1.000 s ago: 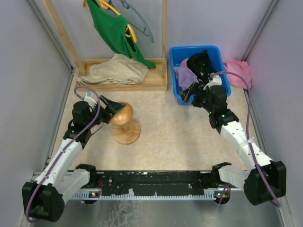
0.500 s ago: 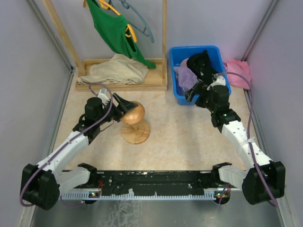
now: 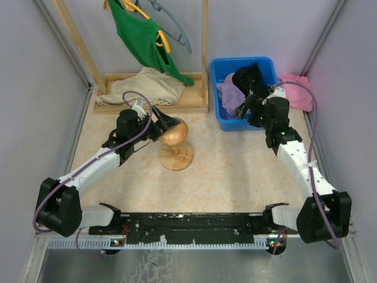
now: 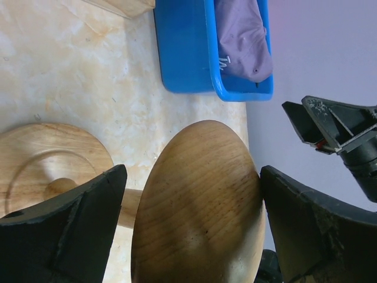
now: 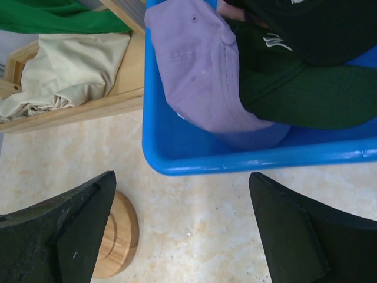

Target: Stack the hats

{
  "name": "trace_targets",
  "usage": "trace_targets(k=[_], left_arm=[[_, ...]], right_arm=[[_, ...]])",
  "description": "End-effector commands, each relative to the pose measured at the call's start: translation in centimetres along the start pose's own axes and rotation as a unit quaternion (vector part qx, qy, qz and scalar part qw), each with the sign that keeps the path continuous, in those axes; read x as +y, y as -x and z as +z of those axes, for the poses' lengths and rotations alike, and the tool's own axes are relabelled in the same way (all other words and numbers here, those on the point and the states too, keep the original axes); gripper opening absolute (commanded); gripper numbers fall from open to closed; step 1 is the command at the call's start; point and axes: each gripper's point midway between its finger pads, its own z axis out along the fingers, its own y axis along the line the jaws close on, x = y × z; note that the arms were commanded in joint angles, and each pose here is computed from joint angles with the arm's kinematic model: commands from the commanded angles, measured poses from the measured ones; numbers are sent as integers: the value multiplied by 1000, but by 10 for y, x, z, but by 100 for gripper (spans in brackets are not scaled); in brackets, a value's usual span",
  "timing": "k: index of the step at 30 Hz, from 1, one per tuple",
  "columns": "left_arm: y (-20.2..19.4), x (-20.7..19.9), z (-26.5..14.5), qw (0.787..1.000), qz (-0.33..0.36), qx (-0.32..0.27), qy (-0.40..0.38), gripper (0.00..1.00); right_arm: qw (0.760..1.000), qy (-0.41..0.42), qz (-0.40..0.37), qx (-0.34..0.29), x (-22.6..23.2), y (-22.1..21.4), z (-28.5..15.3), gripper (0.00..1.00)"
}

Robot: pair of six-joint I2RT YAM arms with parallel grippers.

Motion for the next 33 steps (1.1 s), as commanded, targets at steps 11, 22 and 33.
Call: trace_targets(k=[11, 22, 33], left_arm=[[21, 46, -15, 988, 82, -62, 112, 99], [3, 20, 5, 997, 75, -4, 30, 99], [12, -12, -17, 998, 58, -11, -29, 99]], right_arm=[[997, -11, -81, -7, 4, 44, 58, 93], [995, -23, -95, 19, -9, 28, 77, 93], [995, -20, -89, 31, -11, 19, 79, 94]])
